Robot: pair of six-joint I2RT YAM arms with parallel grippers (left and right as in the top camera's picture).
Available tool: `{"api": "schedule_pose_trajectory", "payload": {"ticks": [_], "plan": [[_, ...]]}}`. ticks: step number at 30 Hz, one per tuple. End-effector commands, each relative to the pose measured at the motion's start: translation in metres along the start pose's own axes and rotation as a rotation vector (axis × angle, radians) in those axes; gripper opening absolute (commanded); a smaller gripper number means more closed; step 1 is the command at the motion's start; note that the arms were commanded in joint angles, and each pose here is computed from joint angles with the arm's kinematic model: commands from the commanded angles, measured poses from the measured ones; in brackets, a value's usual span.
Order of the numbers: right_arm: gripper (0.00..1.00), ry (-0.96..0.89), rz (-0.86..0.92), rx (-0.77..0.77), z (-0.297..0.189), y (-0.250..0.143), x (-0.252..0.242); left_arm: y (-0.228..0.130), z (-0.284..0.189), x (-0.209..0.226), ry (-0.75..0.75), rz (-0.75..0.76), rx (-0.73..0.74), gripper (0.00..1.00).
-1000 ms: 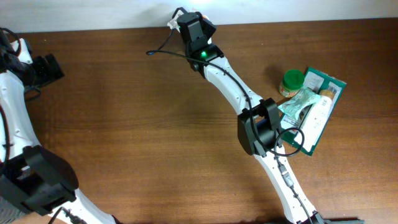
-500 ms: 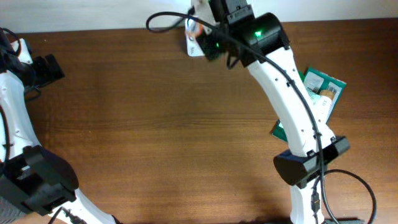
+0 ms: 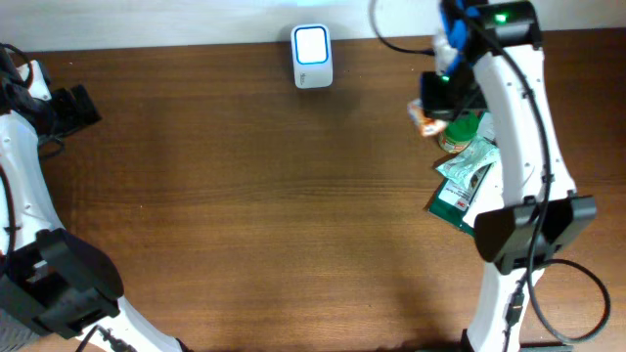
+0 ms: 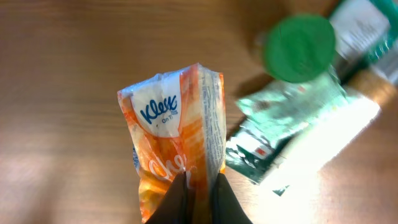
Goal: Scan the item barcode
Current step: 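Carry the tissue pack right and release it on the pile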
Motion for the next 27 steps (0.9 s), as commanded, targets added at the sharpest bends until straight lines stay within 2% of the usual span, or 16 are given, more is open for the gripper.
{"api": "schedule_pose_trajectory", "payload": {"ticks": [1, 5, 9, 10, 14, 15, 16, 17, 19, 24, 27], "plan": [[0.04, -0.093, 0.192, 0.127, 0.035, -0.001, -0.060, 0.004, -0.006, 0.004, 0.010, -0.018, -0.021, 0.99], [0.04, -0.054, 0.329, 0.200, 0.071, -0.003, -0.109, 0.004, -0.006, 0.004, 0.010, -0.018, -0.021, 0.99], [0.04, -0.039, 0.358, 0.221, 0.097, -0.005, -0.119, 0.004, -0.006, 0.004, 0.010, -0.018, -0.021, 0.99], [0.12, -0.039, 0.357, 0.221, 0.103, -0.006, -0.119, 0.004, -0.006, 0.004, 0.010, -0.018, -0.021, 0.99], [0.25, -0.036, 0.356, 0.205, 0.108, -0.003, -0.119, 0.004, -0.006, 0.004, 0.010, -0.018, -0.021, 0.99], [0.37, -0.051, 0.355, 0.201, 0.108, -0.003, -0.121, 0.004, -0.006, 0.004, 0.010, -0.018, -0.021, 0.99], [0.44, -0.069, 0.353, 0.196, 0.108, -0.003, -0.122, 0.004, -0.006, 0.004, 0.010, -0.018, -0.021, 0.99], [0.48, -0.070, 0.353, 0.191, 0.108, -0.002, -0.123, 0.004, -0.006, 0.004, 0.010, -0.018, -0.021, 0.99], [0.48, -0.062, 0.352, 0.174, 0.105, 0.001, -0.122, 0.004, -0.006, 0.004, 0.010, -0.018, -0.021, 0.99], [0.49, 0.111, 0.187, 0.037, 0.056, 0.017, -0.089, 0.004, -0.006, 0.004, 0.010, -0.018, -0.021, 0.99], [0.49, 0.371, -0.037, -0.027, 0.022, 0.012, -0.039, 0.004, -0.006, 0.004, 0.010, -0.018, -0.021, 0.99]]}}
Point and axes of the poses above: each gripper's point midway between its finger pads, its own z axis out along the fingers, its own x axis along the line the jaws close on, y = z × x, the point moved 8 cm from there along -z, back along the fingers, and after that the axes turned 8 degrees about z, right-handed, at the moved point
